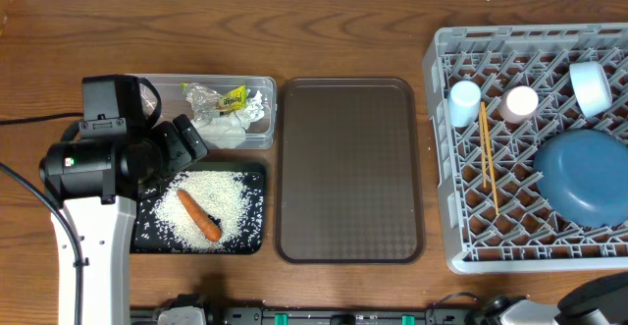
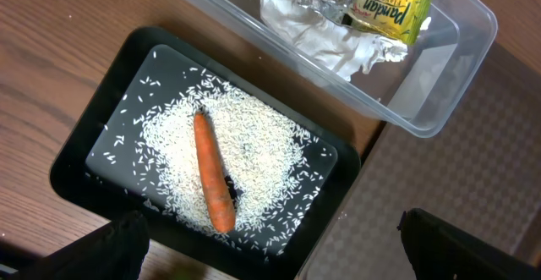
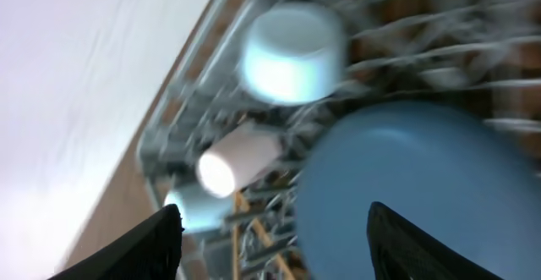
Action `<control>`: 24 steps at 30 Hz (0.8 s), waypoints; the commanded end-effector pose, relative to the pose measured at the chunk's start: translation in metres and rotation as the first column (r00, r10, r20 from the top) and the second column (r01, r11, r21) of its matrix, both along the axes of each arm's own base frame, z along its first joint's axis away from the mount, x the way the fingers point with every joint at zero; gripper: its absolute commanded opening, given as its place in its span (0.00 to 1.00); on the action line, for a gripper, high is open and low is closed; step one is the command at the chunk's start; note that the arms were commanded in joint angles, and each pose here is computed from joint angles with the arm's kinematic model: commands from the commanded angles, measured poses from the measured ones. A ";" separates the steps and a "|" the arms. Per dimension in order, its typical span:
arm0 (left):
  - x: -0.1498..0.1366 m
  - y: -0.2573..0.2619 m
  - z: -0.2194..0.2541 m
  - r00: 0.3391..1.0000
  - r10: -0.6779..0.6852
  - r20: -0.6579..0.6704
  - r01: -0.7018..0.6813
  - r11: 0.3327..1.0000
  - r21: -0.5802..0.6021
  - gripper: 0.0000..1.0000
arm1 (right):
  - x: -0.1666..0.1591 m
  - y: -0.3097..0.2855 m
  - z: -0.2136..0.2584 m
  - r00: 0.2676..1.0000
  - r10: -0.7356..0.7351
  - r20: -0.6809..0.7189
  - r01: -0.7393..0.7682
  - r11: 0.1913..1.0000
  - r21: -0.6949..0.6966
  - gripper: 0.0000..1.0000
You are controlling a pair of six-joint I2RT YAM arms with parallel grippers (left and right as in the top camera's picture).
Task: Sort waste into correct bins and load items into the dishwasher rack
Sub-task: 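Release the blue plate and raise the right gripper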
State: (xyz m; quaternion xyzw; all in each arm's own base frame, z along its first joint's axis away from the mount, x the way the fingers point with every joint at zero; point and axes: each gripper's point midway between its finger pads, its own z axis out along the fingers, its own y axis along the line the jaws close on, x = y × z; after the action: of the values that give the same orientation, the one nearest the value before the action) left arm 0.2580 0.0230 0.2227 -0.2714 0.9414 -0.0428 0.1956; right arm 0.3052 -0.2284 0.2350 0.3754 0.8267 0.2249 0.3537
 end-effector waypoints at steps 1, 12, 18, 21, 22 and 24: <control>0.000 0.003 0.003 1.000 0.012 0.007 -0.012 1.000 0.007 0.98 | 0.031 0.055 0.015 0.963 0.262 0.057 -0.255 0.961 -0.107 0.70; 0.000 0.003 0.003 1.000 0.012 0.007 -0.012 1.000 0.007 0.98 | 0.076 0.218 0.005 0.704 0.710 -0.021 -0.690 0.677 -0.254 0.87; 0.000 0.003 0.003 1.000 0.012 0.007 -0.012 1.000 0.007 0.98 | 0.074 0.266 -0.001 0.614 0.786 -0.068 -0.770 0.578 -0.270 0.99; 0.000 0.003 0.003 1.000 0.012 0.007 -0.012 1.000 0.007 0.98 | 0.072 0.282 -0.001 0.581 0.811 -0.068 -0.793 0.546 -0.271 0.99; 0.000 0.003 0.003 1.000 0.012 0.007 -0.012 1.000 0.007 0.98 | 0.072 0.285 -0.001 0.573 0.817 -0.068 -0.798 0.538 -0.270 0.99; 0.000 0.003 0.003 1.000 0.012 0.007 -0.012 1.000 0.007 0.98 | 0.071 0.292 -0.001 0.560 0.826 -0.068 -0.807 0.525 -0.271 0.99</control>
State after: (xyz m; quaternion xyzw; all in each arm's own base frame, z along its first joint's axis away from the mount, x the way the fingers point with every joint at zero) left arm 0.2580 0.0230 0.2227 -0.2714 0.9414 -0.0428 0.1956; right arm 0.3772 0.0561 0.2244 -0.0951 0.9195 0.2679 0.2715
